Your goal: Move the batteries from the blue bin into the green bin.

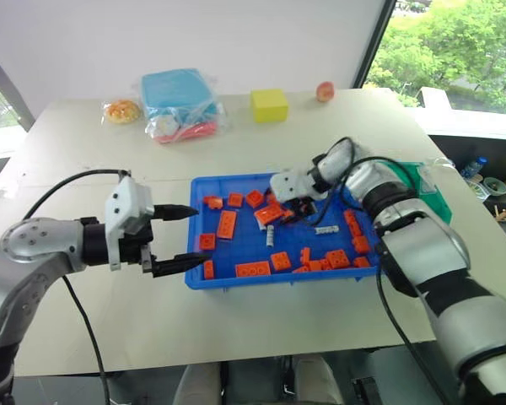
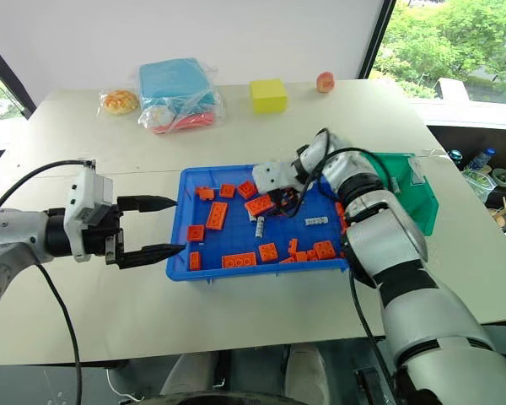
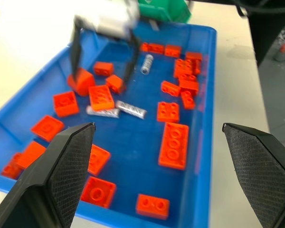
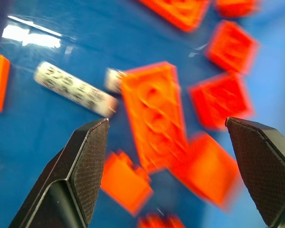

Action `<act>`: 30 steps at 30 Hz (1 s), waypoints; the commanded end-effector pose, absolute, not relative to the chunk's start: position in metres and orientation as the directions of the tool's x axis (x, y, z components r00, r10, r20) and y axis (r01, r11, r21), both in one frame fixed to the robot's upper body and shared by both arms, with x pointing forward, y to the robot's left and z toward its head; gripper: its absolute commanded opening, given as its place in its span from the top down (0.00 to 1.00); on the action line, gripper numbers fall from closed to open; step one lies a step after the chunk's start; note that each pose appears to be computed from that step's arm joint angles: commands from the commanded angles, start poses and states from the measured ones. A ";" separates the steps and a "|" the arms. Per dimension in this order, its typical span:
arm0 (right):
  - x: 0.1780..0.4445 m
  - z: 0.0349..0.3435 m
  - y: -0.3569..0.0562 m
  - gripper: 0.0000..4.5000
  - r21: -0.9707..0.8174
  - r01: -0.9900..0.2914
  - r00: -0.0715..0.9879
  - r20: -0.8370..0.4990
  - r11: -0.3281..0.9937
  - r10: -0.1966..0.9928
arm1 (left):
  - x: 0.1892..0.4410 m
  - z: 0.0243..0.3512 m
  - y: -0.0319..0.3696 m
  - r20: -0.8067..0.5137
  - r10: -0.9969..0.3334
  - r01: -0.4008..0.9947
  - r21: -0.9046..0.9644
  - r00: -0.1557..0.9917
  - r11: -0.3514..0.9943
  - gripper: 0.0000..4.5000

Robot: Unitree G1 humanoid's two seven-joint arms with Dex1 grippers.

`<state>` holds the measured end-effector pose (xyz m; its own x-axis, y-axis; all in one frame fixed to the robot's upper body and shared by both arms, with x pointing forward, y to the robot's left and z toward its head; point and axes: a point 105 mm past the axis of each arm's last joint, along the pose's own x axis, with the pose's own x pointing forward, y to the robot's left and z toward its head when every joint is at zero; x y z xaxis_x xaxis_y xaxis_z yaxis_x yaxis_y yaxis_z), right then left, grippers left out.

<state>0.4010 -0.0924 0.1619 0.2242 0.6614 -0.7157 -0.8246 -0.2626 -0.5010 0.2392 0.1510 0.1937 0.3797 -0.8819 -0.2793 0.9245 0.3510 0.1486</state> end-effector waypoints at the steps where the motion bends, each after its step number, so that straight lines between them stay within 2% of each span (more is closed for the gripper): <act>1: 0.407 0.204 -0.102 0.11 -0.585 -0.799 0.309 -0.596 -0.137 0.742 | 0.235 0.203 0.152 -0.267 -0.880 0.917 0.192 0.393 0.351 0.00; 4: 0.399 0.211 -0.122 0.11 -0.539 -0.839 0.391 -0.498 0.077 0.774 | 0.232 0.202 0.150 -0.268 -0.884 0.921 0.180 0.384 0.345 0.00; 7: 0.357 0.196 -0.120 0.11 -0.249 -0.904 0.424 -0.442 0.346 0.790 | 0.232 0.200 0.149 -0.270 -0.890 0.928 0.168 0.367 0.331 0.00; 9: 0.331 0.180 -0.118 0.11 -0.087 -0.879 0.454 -0.458 0.470 0.764 | 0.234 0.201 0.148 -0.270 -0.896 0.934 0.165 0.352 0.317 0.00; 11: 0.310 0.166 -0.114 0.11 0.022 -0.844 0.460 -0.484 0.536 0.745 | 0.236 0.202 0.146 -0.270 -0.903 0.940 0.164 0.334 0.299 0.00; 13: 0.302 0.158 -0.111 0.11 0.122 -0.785 0.481 -0.497 0.607 0.722 | 0.240 0.202 0.144 -0.275 -0.909 0.947 0.165 0.312 0.276 0.00; 16: 0.301 0.149 -0.106 0.11 0.200 -0.716 0.501 -0.520 0.669 0.692 | 0.246 0.204 0.141 -0.281 -0.916 0.953 0.173 0.288 0.247 0.00; 21: 0.313 0.137 -0.096 0.11 0.226 -0.656 0.531 -0.540 0.720 0.653 | 0.257 0.208 0.136 -0.276 -0.926 0.958 0.192 0.259 0.211 0.00; 30: 0.322 0.105 -0.087 0.11 0.168 -0.647 0.530 -0.603 0.744 0.597 | 0.260 0.209 0.132 -0.275 -0.931 0.961 0.201 0.240 0.189 0.00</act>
